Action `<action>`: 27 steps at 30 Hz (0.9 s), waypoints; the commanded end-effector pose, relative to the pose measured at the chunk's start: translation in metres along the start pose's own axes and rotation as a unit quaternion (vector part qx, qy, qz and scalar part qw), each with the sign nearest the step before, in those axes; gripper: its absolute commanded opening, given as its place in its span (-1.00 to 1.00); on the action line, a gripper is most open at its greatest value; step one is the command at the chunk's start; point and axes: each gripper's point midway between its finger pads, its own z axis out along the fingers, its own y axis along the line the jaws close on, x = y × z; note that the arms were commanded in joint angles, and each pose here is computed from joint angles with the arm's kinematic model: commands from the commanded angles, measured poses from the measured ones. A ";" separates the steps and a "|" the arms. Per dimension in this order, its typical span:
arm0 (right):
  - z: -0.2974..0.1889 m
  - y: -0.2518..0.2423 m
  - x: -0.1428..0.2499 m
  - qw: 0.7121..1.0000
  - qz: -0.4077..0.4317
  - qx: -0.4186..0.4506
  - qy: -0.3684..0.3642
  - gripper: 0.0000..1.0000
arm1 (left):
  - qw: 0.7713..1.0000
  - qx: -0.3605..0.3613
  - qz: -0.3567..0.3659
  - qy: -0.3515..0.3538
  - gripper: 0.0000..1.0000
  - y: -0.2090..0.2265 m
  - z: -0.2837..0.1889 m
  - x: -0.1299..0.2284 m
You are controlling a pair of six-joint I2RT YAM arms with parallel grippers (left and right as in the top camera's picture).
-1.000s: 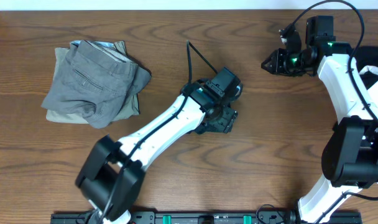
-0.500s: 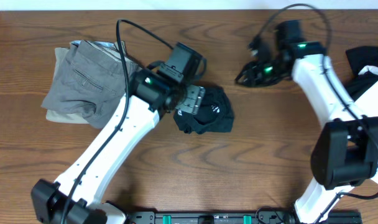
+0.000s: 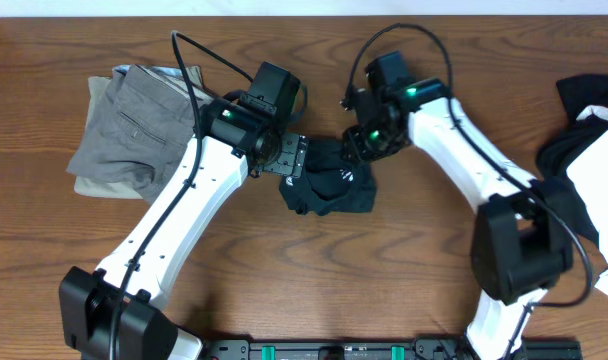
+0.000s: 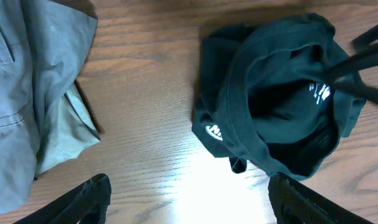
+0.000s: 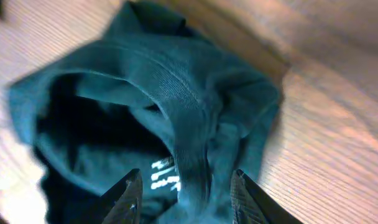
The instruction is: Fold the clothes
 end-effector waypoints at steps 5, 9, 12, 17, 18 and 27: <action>0.026 -0.010 0.014 0.998 0.017 0.049 0.036 -0.93 | 1.000 0.002 -0.005 0.008 0.69 0.001 0.003 0.002; 0.003 -0.042 0.006 0.993 0.037 0.115 0.010 -0.97 | 1.000 0.002 -0.005 0.008 0.75 0.001 0.003 0.002; -0.021 -0.071 -0.001 0.984 0.051 0.172 -0.017 -0.94 | 1.000 0.002 -0.005 0.008 0.78 0.001 0.004 0.002; -0.033 -0.094 -0.006 0.982 0.048 0.183 -0.032 -0.74 | 1.000 0.002 -0.005 0.008 0.78 0.001 0.004 0.002; -0.034 -0.098 -0.005 0.981 0.052 0.184 -0.032 -0.65 | 1.000 0.002 -0.005 0.009 0.78 0.001 0.004 0.002; -0.059 -0.022 -0.006 0.997 -0.044 -0.012 -0.058 -0.30 | 1.000 0.002 -0.005 0.015 0.78 0.001 0.005 0.005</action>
